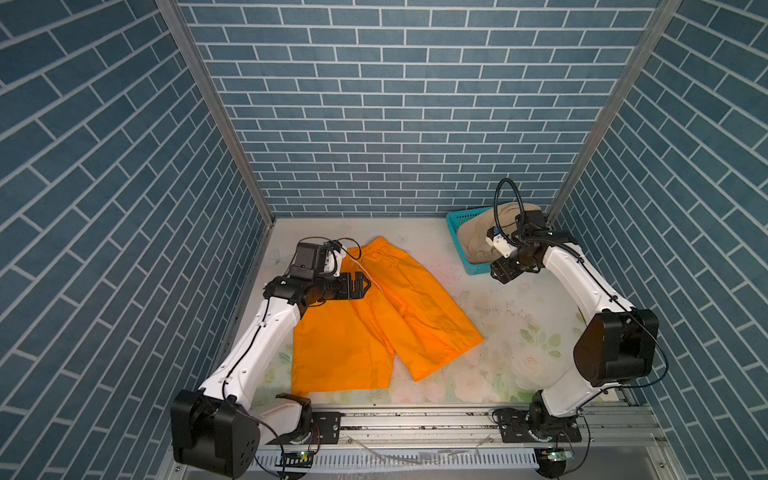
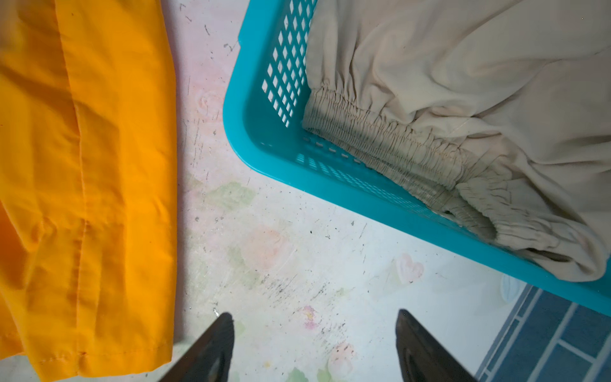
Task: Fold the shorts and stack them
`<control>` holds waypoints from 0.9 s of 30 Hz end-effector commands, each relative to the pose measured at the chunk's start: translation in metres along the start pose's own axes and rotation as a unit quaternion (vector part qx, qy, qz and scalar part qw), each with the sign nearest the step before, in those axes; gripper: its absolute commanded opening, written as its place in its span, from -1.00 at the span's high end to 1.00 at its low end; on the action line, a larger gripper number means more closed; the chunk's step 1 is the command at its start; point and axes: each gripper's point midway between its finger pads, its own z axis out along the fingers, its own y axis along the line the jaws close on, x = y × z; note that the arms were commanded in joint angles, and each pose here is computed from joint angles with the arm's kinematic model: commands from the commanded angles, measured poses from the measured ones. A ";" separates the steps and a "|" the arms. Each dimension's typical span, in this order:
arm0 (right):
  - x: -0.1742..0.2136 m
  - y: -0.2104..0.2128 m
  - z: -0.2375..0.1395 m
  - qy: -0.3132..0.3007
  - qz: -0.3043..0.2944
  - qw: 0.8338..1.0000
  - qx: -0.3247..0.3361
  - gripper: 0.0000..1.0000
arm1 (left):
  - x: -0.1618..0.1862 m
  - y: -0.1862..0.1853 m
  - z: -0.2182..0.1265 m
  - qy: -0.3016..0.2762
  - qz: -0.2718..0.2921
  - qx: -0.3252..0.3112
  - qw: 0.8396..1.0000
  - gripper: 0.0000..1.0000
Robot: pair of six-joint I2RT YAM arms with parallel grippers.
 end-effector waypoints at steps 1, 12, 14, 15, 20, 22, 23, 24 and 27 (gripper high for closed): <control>-0.002 -0.008 -0.003 -0.004 -0.032 0.999 0.023 -0.56 | 0.024 0.000 -0.016 0.036 0.008 -0.010 0.999 -0.99; -0.009 -0.013 0.036 0.022 -0.035 0.999 0.001 -0.94 | 0.044 0.019 -0.027 0.041 0.043 -0.060 0.996 -0.99; -0.010 -0.017 0.041 0.029 -0.038 0.999 0.005 -0.93 | 0.044 0.020 -0.028 0.038 0.046 -0.063 0.996 -0.99; -0.010 -0.019 0.045 0.034 -0.039 0.999 0.010 -0.93 | 0.043 0.021 -0.029 0.035 0.048 -0.067 0.996 -0.99; -0.014 -0.028 0.053 0.030 -0.046 0.998 0.037 -0.92 | 0.038 0.026 -0.032 0.025 0.063 -0.085 0.994 -0.99; -0.017 -0.029 0.055 0.029 -0.051 0.997 0.047 -0.92 | 0.037 0.028 -0.030 0.024 0.066 -0.088 0.994 -0.99; -0.017 -0.030 0.056 0.031 -0.054 0.997 0.051 -0.91 | 0.036 0.029 -0.028 0.025 0.066 -0.088 0.994 -0.99; -0.019 -0.030 0.056 0.031 -0.057 0.996 0.053 -0.92 | 0.037 0.030 -0.027 0.027 0.067 -0.090 0.993 -0.99; -0.024 -0.028 0.057 0.032 -0.066 0.996 0.051 -0.92 | 0.039 0.033 -0.022 0.033 0.065 -0.092 0.993 -0.99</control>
